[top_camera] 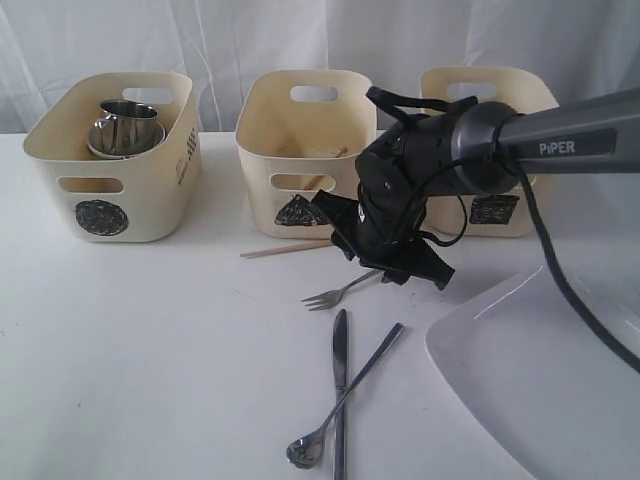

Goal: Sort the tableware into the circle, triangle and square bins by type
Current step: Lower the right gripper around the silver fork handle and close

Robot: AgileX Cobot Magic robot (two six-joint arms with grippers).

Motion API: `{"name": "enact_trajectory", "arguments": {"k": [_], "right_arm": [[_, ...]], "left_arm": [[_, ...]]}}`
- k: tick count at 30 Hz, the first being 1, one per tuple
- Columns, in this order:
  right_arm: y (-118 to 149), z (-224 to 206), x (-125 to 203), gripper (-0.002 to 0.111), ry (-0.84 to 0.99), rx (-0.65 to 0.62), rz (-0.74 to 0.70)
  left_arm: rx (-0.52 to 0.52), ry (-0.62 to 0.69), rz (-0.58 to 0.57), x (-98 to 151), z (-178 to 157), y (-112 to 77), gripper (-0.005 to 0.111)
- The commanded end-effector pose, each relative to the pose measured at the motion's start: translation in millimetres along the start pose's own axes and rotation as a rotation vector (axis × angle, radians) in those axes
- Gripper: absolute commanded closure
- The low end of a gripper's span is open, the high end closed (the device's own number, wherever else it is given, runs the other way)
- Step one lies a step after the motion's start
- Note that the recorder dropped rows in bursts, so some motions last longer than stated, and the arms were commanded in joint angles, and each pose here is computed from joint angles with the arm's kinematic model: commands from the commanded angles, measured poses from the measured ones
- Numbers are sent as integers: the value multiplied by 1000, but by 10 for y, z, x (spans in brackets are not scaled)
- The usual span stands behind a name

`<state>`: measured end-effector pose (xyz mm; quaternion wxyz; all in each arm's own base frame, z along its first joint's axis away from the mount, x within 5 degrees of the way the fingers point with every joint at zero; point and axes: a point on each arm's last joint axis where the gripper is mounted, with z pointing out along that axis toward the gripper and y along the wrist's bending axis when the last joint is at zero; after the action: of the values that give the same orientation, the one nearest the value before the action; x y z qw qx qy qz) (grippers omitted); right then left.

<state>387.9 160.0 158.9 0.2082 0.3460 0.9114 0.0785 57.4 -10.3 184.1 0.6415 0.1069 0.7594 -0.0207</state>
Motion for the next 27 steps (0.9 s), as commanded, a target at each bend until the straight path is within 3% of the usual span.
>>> {"name": "enact_trajectory", "arguments": {"k": [1,27], "right_arm": [[-6,2,-11,59,-39,17,12],[67,198,62,59,-39,68,-9]], "left_arm": [[0,-5,-11,4,-3,-1,78],[0,-5,-11,4,-3,-1,78]]}}
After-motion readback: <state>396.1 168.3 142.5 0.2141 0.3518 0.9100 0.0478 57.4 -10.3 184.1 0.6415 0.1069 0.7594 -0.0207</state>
